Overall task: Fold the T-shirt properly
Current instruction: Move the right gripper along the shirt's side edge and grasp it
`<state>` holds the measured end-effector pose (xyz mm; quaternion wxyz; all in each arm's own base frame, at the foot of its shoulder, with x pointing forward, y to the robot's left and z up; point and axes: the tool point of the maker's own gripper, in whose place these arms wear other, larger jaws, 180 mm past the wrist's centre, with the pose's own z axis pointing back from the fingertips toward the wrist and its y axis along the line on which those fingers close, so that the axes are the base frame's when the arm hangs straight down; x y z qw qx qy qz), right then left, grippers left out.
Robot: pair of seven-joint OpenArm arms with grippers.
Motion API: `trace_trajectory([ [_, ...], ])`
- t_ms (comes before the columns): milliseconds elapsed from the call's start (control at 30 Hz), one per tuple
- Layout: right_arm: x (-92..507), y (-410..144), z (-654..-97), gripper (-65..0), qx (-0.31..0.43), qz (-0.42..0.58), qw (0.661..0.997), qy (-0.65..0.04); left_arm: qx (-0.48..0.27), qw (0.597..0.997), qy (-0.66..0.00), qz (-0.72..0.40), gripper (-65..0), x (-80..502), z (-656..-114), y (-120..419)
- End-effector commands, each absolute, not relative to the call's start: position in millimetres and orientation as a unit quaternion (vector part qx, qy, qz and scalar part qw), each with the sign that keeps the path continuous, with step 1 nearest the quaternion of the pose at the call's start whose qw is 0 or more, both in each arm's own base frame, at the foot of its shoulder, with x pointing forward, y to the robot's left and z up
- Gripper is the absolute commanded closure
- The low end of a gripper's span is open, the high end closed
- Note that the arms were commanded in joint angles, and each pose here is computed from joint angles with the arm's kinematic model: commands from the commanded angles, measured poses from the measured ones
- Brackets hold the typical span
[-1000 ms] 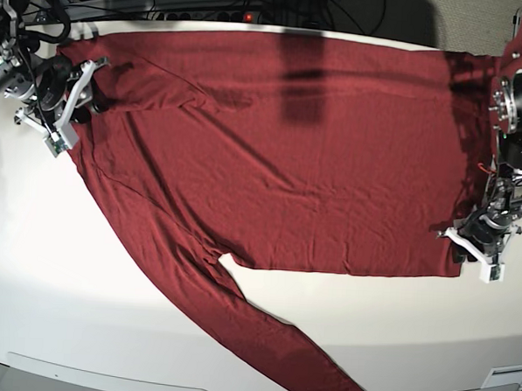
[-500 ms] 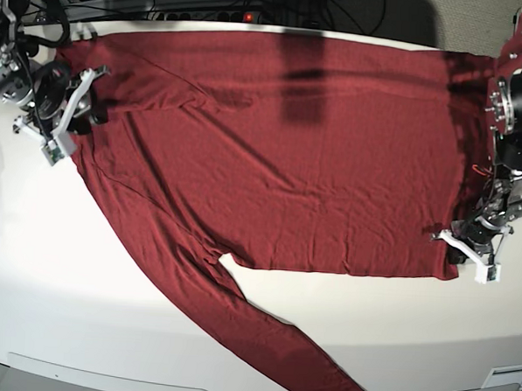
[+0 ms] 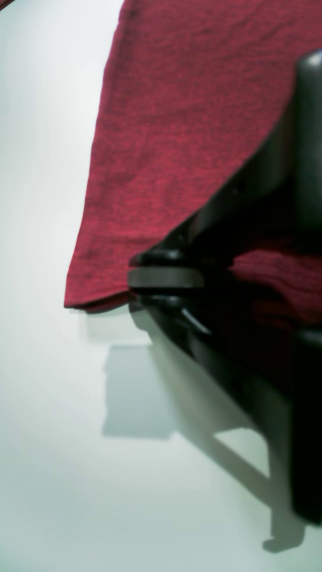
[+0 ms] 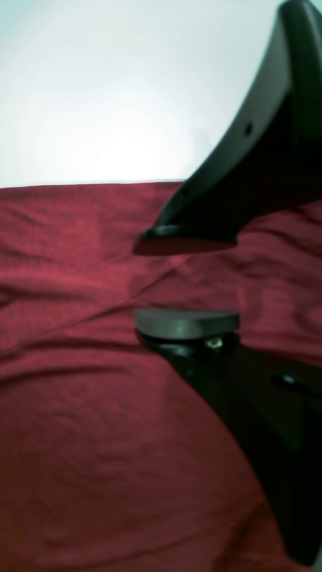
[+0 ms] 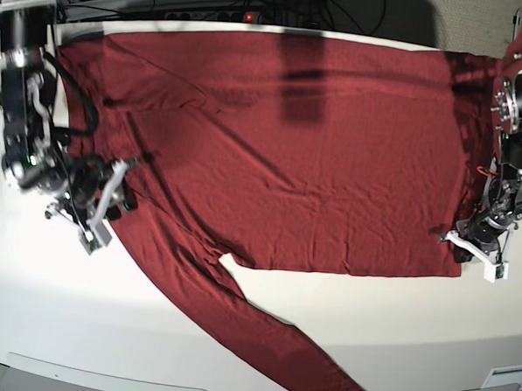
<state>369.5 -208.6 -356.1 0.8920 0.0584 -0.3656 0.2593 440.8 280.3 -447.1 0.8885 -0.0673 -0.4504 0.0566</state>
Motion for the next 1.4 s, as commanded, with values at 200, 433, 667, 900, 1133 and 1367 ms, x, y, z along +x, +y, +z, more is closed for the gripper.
trace_trajectory([
  [200,460.8,-206.7,-325.0,-20.3,0.076,0.186,0.909,-0.364,-0.056,0.899,-0.432,0.049,0.0,438.9,-447.9,288.1],
  [433,500.1,-219.0,-326.1,-20.3,0.057,0.146,0.934,-0.321,-0.056,0.902,-0.426,0.049,0.0,437.3,-449.8,287.8],
  [667,497.8,-248.0,-360.1,-20.3,0.022,0.122,0.946,-0.3,-0.056,0.901,-0.428,0.049,0.0,437.9,-449.3,287.7],
  [900,486.9,-254.0,-384.4,-20.3,0.026,0.109,0.95,-0.291,-0.056,0.9,-0.43,0.049,0.0,438.4,-448.6,287.8],
  [1133,472.0,-253.7,-404.8,-20.2,0.008,0.129,0.956,-0.264,-0.056,0.9,-0.43,0.049,0.0,438.4,-448.5,288.0],
  [1367,461.0,-229.7,-429.6,-10.2,0.0,0.173,0.952,-0.254,-0.056,0.9,-0.43,0.049,0.0,438.2,-448.7,288.0],
])
